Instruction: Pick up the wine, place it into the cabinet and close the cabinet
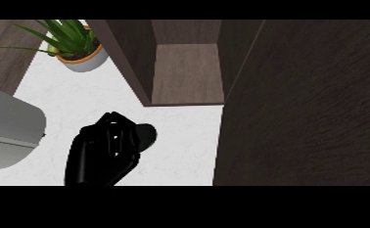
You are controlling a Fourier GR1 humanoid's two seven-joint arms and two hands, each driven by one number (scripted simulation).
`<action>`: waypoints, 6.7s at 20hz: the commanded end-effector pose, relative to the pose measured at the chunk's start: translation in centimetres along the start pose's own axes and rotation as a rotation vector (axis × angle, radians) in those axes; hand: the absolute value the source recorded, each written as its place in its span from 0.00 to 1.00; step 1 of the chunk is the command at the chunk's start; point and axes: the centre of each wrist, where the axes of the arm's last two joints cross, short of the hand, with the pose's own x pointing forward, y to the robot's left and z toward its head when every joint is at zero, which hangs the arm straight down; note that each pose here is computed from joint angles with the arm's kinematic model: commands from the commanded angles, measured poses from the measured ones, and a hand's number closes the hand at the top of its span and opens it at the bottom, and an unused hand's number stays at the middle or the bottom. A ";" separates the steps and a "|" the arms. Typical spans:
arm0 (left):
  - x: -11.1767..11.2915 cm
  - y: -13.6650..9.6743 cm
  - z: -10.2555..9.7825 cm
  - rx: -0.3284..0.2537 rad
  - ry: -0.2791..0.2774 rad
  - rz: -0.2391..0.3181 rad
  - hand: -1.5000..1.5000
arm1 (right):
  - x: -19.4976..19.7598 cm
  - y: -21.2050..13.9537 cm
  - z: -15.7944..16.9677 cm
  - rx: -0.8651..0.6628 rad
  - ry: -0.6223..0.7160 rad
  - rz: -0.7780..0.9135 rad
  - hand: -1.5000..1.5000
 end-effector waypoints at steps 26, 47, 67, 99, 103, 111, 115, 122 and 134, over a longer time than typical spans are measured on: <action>-5.3 -7.0 -10.0 -0.060 0.051 -0.023 1.00 | 4.0 -1.1 2.5 0.013 -0.029 -0.016 0.00; -11.4 -6.3 -10.1 0.024 0.116 -0.022 1.00 | 3.7 -0.8 2.4 0.052 -0.030 -0.043 0.00; -7.2 -9.5 -19.5 0.087 0.146 -0.013 1.00 | 2.7 -2.0 2.3 0.025 -0.006 -0.032 0.00; -8.2 -3.9 -22.4 0.284 0.070 -0.551 0.00 | 3.4 -1.0 3.0 0.073 -0.032 -0.060 0.00; -7.2 -4.5 -23.1 0.228 0.044 -0.523 0.00 | 2.8 -1.4 2.2 0.063 -0.038 -0.038 0.00; -7.2 -2.0 -23.0 0.069 -0.040 -0.410 0.00 | 2.7 -0.7 3.3 0.047 -0.027 -0.052 0.00; -7.7 -6.7 -22.1 0.017 -0.075 -0.298 0.00 | 2.6 -1.4 3.2 0.045 -0.031 -0.059 0.00; -7.4 -7.2 -21.8 -0.037 -0.109 -0.229 0.00 | 3.9 -0.9 3.7 0.026 -0.018 -0.053 0.00; -8.5 -7.1 -17.6 -0.101 -0.103 -0.148 0.00 | 4.3 -0.9 4.6 -0.004 0.002 -0.029 0.00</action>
